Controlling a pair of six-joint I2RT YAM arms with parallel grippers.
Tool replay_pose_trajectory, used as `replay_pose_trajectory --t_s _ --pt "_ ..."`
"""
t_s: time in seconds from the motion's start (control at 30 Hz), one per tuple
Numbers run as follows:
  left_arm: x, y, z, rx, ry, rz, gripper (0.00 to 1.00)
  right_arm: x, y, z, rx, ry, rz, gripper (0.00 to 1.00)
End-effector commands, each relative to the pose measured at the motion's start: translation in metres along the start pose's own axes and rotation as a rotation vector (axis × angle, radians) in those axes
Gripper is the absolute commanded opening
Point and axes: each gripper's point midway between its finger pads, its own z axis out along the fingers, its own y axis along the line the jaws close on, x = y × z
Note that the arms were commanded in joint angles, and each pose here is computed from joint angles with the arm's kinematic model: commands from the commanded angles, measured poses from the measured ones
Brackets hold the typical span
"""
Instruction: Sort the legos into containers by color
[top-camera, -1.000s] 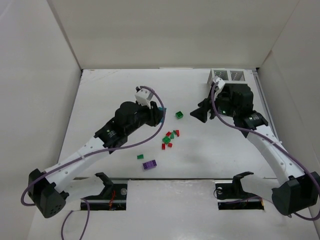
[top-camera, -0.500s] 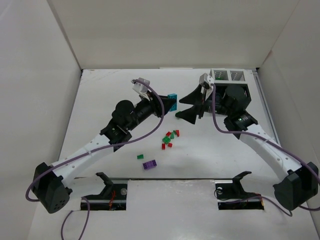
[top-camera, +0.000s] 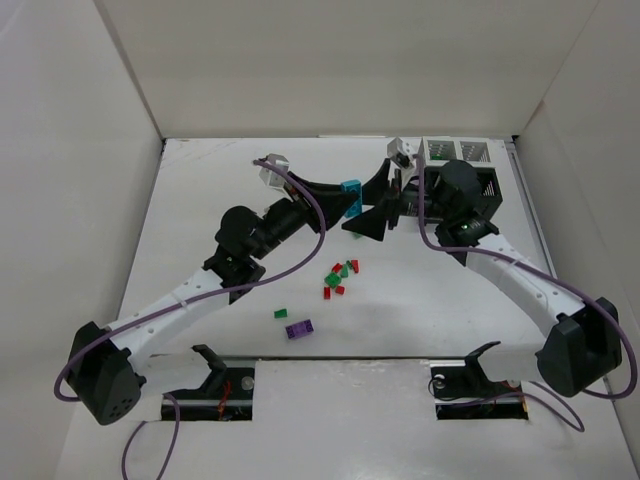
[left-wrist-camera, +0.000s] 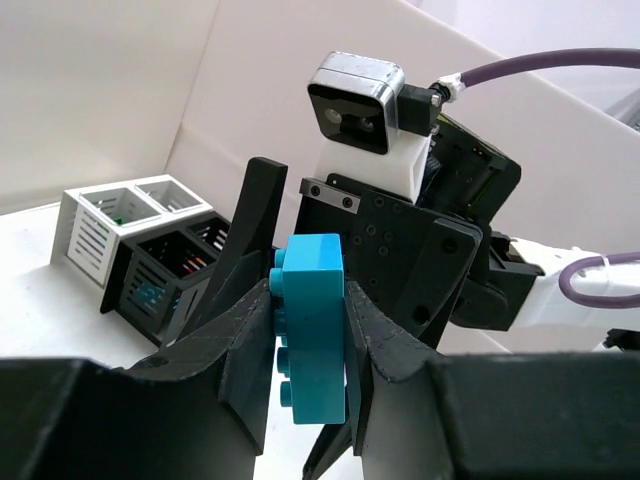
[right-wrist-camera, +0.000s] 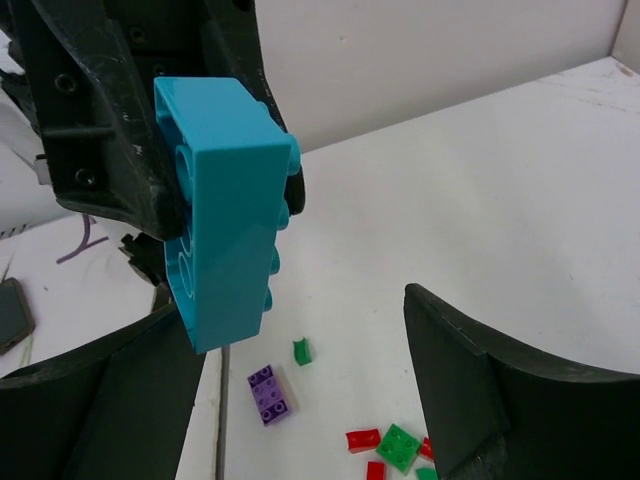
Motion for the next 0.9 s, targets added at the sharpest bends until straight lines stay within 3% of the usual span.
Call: replay_pose_trajectory --t_s 0.0,0.37,0.53,0.7,0.87 --pt "-0.014 -0.018 0.001 0.082 -0.05 0.021 0.0 -0.039 0.029 0.001 -0.105 -0.066 -0.123 0.81" --pt "-0.015 -0.007 0.0 0.024 -0.06 0.061 0.0 -0.047 0.041 -0.01 -0.129 -0.069 -0.104 0.8" --pt "-0.012 -0.012 0.0 0.051 -0.043 0.062 0.0 -0.051 0.036 -0.008 -0.102 -0.082 -0.093 0.64" --pt "-0.005 -0.015 0.001 0.072 -0.02 0.057 0.0 -0.056 0.033 -0.005 -0.103 -0.085 -0.09 0.62" --pt "0.0 -0.014 0.0 0.065 -0.013 0.051 0.0 -0.059 0.029 -0.003 -0.094 -0.091 -0.09 0.36"
